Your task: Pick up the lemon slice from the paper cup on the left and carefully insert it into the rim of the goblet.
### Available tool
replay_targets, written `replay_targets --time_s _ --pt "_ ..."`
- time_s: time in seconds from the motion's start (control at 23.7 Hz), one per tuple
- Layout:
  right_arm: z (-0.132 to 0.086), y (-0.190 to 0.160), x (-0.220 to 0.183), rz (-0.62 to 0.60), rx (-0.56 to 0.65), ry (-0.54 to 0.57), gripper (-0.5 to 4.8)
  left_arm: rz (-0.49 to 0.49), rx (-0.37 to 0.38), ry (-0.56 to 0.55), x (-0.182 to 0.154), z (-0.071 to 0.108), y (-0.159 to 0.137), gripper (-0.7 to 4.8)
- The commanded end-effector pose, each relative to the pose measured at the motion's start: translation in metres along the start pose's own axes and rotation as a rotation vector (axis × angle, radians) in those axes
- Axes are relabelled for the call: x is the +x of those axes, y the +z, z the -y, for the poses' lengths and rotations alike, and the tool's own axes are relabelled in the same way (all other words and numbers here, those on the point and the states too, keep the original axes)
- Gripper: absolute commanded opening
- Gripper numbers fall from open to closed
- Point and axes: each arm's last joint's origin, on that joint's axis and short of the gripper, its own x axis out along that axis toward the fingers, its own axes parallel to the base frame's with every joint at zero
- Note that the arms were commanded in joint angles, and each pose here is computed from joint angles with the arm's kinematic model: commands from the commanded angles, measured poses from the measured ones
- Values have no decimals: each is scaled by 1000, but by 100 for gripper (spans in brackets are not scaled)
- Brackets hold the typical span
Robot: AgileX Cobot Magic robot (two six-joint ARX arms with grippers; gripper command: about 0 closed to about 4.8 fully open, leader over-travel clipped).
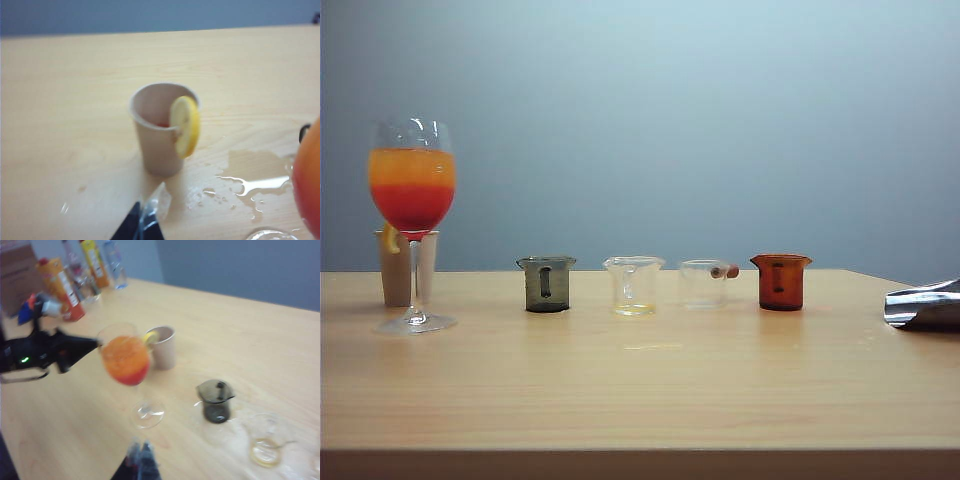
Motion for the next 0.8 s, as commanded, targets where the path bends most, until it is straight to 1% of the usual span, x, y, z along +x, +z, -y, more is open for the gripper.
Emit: replay_targets --time_s 0.04,0.17,0.21,0.25,0.3,0.38,0.46,0.51,0.55,0.72,0.76,0.8 --pt "-13 6 23 -8 -52 58 -6 4 34 -117 24 -9 -3 -5" --pt "-15 7 37 -29 -60 91 -6 -1 33 -153 40 -9 -5 -5" --pt "-15 6 38 -26 -60 91 -6 14 41 -172 43 -8 -5 -5" --pt "-14 5 40 -26 -60 91 -6 31 56 -188 47 -2 -3 -5" --pt "-14 4 42 -30 -60 90 -6 45 73 -150 52 3 -2 -5" --pt "-14 4 42 -37 -59 89 -6 33 77 -93 58 9 -2 -5" --pt "-14 3 42 -41 -59 89 -6 15 51 -64 62 16 -4 -5" --pt "-14 3 42 -41 -59 88 -6 13 53 -59 63 19 -4 -4" --pt "-14 3 42 -41 -59 88 -6 14 54 -23 65 20 -5 -4" --pt "-14 3 42 -42 -59 88 -6 38 60 0 68 22 -4 0" --pt "-14 3 42 -41 -59 87 -6 41 61 1 68 22 -4 5" --pt "-14 3 42 -42 -59 88 -6 47 62 1 68 21 -4 50"
